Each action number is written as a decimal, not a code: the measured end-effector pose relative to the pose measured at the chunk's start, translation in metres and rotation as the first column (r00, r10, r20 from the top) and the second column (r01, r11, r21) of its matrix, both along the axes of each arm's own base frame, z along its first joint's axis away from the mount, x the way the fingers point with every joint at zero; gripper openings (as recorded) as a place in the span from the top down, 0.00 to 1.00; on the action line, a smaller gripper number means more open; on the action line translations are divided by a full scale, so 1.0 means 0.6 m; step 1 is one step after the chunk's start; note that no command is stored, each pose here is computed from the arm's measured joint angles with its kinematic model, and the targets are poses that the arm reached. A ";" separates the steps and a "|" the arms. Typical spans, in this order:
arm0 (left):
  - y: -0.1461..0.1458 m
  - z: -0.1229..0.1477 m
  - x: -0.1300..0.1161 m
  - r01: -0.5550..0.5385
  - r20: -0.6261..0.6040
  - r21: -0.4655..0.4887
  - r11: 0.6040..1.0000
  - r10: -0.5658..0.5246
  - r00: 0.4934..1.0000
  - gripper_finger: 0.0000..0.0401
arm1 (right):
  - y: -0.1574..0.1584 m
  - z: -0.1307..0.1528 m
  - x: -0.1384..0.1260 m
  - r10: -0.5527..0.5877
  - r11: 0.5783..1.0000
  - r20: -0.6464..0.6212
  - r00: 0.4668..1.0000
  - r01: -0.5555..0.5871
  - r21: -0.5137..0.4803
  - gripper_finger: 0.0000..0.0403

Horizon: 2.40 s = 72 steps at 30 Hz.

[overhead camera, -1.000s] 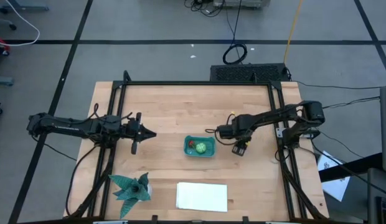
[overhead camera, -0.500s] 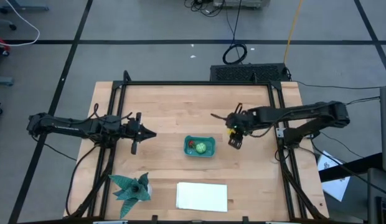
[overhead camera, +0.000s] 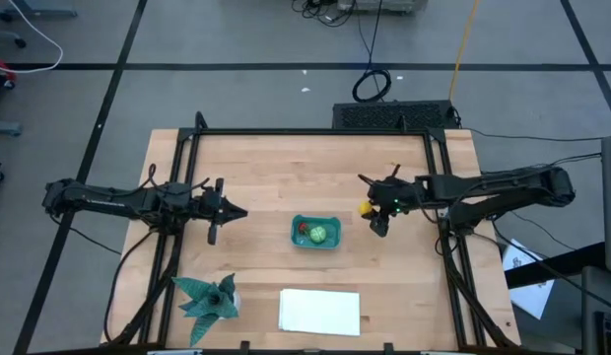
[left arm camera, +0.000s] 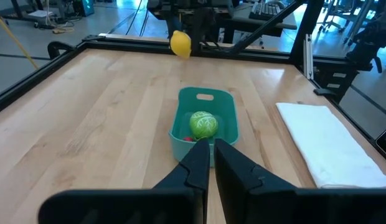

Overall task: Pick and placing Produce into tupperware
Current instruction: Put the yellow lemon into the blue bin

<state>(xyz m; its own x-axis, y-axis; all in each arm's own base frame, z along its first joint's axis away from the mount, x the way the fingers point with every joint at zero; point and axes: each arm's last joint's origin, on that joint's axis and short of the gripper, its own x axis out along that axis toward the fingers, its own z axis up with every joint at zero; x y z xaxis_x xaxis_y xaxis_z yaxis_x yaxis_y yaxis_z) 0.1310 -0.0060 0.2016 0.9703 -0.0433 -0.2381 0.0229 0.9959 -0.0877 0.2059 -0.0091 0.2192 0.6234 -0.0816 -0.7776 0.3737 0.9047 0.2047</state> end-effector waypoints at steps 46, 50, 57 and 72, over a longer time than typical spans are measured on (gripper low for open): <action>0.000 0.000 0.000 -0.001 -0.001 -0.004 1.000 0.001 1.000 0.94 | -0.039 0.159 0.010 0.192 0.970 0.554 0.810 -0.073 -0.230 0.54; 0.000 0.000 0.000 0.000 -0.001 -0.003 1.000 0.000 1.000 0.94 | -0.040 0.181 0.018 0.202 0.967 0.554 0.808 -0.075 -0.244 0.54; 0.000 0.001 0.000 0.000 0.005 -0.002 1.000 0.000 1.000 0.94 | -0.047 0.193 0.069 0.247 0.958 0.477 0.844 -0.137 -0.253 0.54; 0.000 0.000 0.000 0.000 0.000 -0.002 1.000 0.000 1.000 0.94 | -0.054 0.185 0.126 0.290 0.950 0.443 0.848 -0.198 -0.242 0.54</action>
